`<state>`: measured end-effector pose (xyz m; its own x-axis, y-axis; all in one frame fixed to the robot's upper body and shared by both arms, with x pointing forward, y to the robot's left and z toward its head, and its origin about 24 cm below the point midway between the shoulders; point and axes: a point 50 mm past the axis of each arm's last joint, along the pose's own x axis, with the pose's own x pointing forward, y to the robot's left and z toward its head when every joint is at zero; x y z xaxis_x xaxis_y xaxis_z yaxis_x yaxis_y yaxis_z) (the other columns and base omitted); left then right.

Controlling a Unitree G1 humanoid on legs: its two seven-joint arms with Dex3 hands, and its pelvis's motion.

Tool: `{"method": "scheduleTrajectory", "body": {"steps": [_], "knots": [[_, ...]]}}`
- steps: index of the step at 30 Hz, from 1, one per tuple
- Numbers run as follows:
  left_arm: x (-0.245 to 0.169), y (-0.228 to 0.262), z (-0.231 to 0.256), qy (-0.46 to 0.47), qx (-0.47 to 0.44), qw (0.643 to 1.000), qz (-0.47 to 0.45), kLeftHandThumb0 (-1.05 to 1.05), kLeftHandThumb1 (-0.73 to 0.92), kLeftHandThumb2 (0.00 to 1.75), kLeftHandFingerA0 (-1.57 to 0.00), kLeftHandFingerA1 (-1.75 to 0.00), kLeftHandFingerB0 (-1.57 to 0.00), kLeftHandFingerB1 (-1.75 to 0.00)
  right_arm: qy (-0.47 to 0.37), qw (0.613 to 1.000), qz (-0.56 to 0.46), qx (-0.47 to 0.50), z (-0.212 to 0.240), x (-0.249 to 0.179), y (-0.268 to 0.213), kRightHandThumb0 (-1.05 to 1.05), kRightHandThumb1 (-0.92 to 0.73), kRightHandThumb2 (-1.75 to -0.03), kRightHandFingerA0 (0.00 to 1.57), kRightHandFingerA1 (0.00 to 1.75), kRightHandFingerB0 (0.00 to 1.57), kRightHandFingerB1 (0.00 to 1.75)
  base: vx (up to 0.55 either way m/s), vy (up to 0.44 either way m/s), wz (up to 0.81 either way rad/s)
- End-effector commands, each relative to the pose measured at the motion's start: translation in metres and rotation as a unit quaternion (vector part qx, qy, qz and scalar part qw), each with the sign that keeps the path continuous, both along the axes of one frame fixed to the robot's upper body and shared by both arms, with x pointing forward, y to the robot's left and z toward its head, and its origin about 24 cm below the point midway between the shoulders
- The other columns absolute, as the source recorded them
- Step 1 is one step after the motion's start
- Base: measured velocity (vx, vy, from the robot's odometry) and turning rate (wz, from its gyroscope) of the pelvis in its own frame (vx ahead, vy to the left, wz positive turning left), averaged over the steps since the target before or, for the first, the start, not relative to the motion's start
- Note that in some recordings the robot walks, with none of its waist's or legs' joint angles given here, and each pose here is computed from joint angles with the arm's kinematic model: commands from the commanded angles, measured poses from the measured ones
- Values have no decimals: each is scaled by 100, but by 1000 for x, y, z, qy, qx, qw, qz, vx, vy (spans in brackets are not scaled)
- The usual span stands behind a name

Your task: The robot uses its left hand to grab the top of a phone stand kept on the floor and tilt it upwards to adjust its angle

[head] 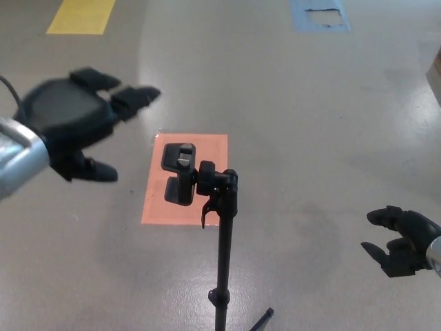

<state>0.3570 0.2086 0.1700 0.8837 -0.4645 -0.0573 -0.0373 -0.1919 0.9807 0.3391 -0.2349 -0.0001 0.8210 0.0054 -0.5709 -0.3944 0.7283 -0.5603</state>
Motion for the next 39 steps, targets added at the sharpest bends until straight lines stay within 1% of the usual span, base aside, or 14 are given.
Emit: {"method": "scheduleTrajectory", "body": {"steps": [1, 8, 9, 20, 22, 23, 27, 28, 31, 33, 34, 37, 38, 39], "knots": [[12, 25, 13, -37, -41, 997, 56, -78, 51, 91, -10, -34, 0, -15, 1, 1000, -2, -5, 3, 1, -5, -66, -62, -94, 9, 44, 1, 37, 0, 0, 0], [17, 49, -1, -12, -49, 993, 110, -82, 55, 65, -16, -32, -6, -18, -3, 1000, -3, 1, 4, 2, -4, -33, -58, -109, 1, 49, 0, 47, 0, 0, 0], [16, 53, -6, -3, -48, 991, 122, -81, 54, 92, -16, -36, 0, -15, -3, 1000, -2, 0, 4, 2, -4, -67, -64, -95, 5, 42, 0, 36, 0, 0, 0], [-26, 111, -108, 109, -137, 935, 308, -87, 83, 115, -8, -31, -7, -15, 31, 1000, -3, -3, -23, -22, -9, -62, -85, -66, 15, 30, 11, 25, 0, 0, 0], [-45, 123, -132, 126, -201, 902, 362, -79, 92, 74, -11, -26, -8, -22, 41, 999, -5, 0, -30, -29, -10, -64, -62, -94, 10, 45, 0, 37, 0, 0, 0], [-53, 126, -142, 130, -223, 888, 381, -74, 76, 112, -6, -42, -4, -32, 46, 999, -7, -1, -34, -33, -10, -66, -63, -95, 8, 44, 1, 38, 0, 0, 0], [-84, 135, -174, 162, -275, 841, 437, -76, 75, 111, -6, -42, -3, -32, 68, 998, -16, -1, -53, -52, -12, -67, -64, -96, 7, 43, 2, 38, 0, 0, 0], [-90, 136, -180, 170, -281, 833, 444, -83, 89, 72, -19, -30, -10, -23, 72, 997, -16, 0, -56, -56, -13, -66, -64, -96, 7, 43, 1, 37, 0, 0, 0], [-108, 137, -196, 192, -293, 816, 460, -36, 50, 109, 0, -46, 0, -47, 85, 996, -20, 10, -67, -70, -16, -67, -65, -95, 4, 41, 2, 35, 0, 0, 0], [-116, 137, -204, 205, -293, 808, 468, -79, 75, 102, -12, -40, -6, -36, 96, 995, -23, 8, -73, -80, -18, -65, -64, -94, 4, 42, 1, 36, 0, 0, 0], [-123, 136, -210, 211, -287, 806, 473, -36, 51, 109, 0, -46, 0, -47, 103, 994, -25, 8, -79, -88, -19, -65, -64, -94, 5, 42, 1, 36, 0, 0, 0], [-130, 136, -216, 216, -285, 803, 477, -36, 50, 109, -1, -46, 0, -47, 108, 994, -25, 6, -82, -94, -21, -65, -64, -95, 5, 42, 1, 36, 0, 0, 0], [-135, 136, -219, 221, -296, 795, 480, -80, 74, 100, -16, -42, -8, -37, 110, 994, -23, 3, -84, -97, -21, -65, -63, -95, 9, 44, 1, 37, 0, 0, 0], [-139, 136, -222, 226, -301, 790, 485, -36, 48, 107, -1, -46, 0, -47, 112, 994, -21, -1, -85, -99, -22, -65, -64, -95, 6, 43, 2, 37, 0, 0, 0]]}}
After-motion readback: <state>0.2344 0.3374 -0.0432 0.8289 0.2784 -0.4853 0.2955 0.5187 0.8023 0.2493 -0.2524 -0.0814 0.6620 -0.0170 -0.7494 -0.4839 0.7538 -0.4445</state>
